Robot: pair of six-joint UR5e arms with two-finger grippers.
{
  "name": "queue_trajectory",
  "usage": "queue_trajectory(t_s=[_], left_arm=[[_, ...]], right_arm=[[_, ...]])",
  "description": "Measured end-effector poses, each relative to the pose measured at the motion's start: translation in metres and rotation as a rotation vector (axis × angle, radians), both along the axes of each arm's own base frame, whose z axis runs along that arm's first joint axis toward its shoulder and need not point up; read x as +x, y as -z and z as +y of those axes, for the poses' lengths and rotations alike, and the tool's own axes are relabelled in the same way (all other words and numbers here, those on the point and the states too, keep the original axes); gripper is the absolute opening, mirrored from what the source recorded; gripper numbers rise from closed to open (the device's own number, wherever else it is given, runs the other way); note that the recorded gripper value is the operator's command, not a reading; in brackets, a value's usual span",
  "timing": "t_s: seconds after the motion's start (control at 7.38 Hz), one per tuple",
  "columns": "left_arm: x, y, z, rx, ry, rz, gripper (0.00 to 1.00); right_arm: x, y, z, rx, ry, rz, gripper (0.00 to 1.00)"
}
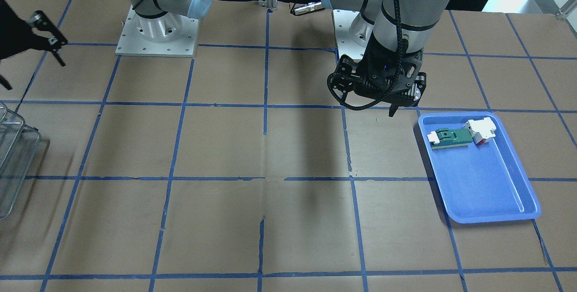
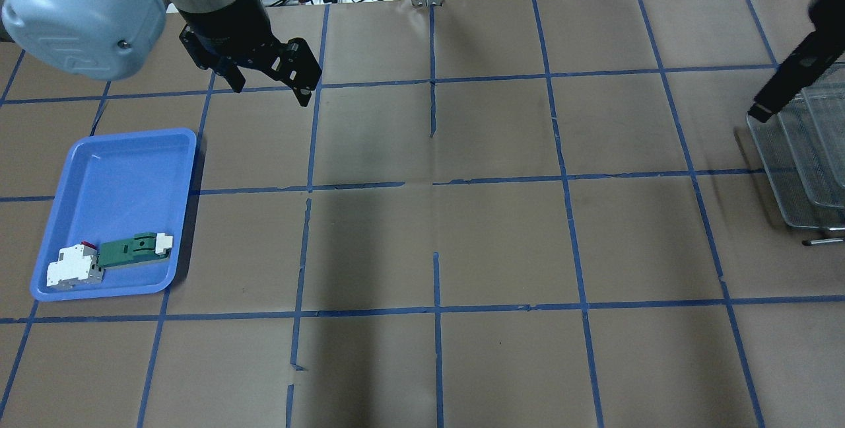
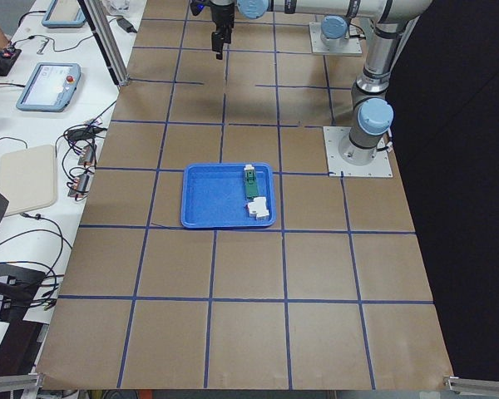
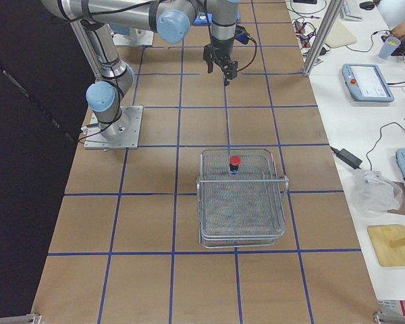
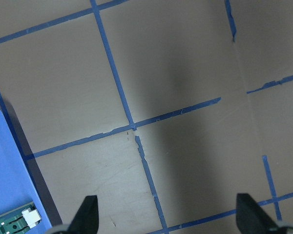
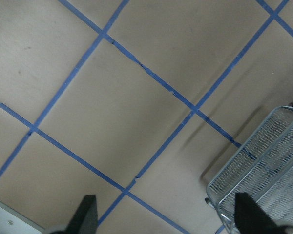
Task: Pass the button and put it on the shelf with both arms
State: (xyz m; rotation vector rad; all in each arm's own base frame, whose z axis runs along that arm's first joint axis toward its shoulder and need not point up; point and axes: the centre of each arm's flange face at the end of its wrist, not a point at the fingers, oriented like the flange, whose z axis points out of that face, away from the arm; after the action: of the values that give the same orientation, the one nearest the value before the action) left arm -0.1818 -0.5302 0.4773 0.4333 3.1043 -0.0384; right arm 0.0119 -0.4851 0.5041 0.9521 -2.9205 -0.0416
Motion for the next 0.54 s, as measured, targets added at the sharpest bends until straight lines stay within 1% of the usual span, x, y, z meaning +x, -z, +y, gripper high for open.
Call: queue_trajectory(t_s=[0.14, 0.27, 0.41, 0.54], left_arm=[[0.001, 0.001, 0.000, 0.000, -0.003, 0.000, 1.00], [0.002, 0.001, 0.000, 0.000, -0.004, -0.002, 1.00], [0.001, 0.001, -0.001, -0.006, -0.003, -0.003, 1.00], [0.000, 0.001, -0.002, -0.013, -0.002, -0.002, 1.00]], right_arm=[[0.038, -0.004, 0.006, -0.023, 0.096, -0.005, 1.00], [0.061, -0.006, 0.009, -0.041, 0.191, -0.013, 1.00], [0.075, -0.008, 0.010, -0.056, 0.276, -0.032, 1.00], [0.083, -0.010, 0.005, -0.072, 0.356, -0.066, 1.00]])
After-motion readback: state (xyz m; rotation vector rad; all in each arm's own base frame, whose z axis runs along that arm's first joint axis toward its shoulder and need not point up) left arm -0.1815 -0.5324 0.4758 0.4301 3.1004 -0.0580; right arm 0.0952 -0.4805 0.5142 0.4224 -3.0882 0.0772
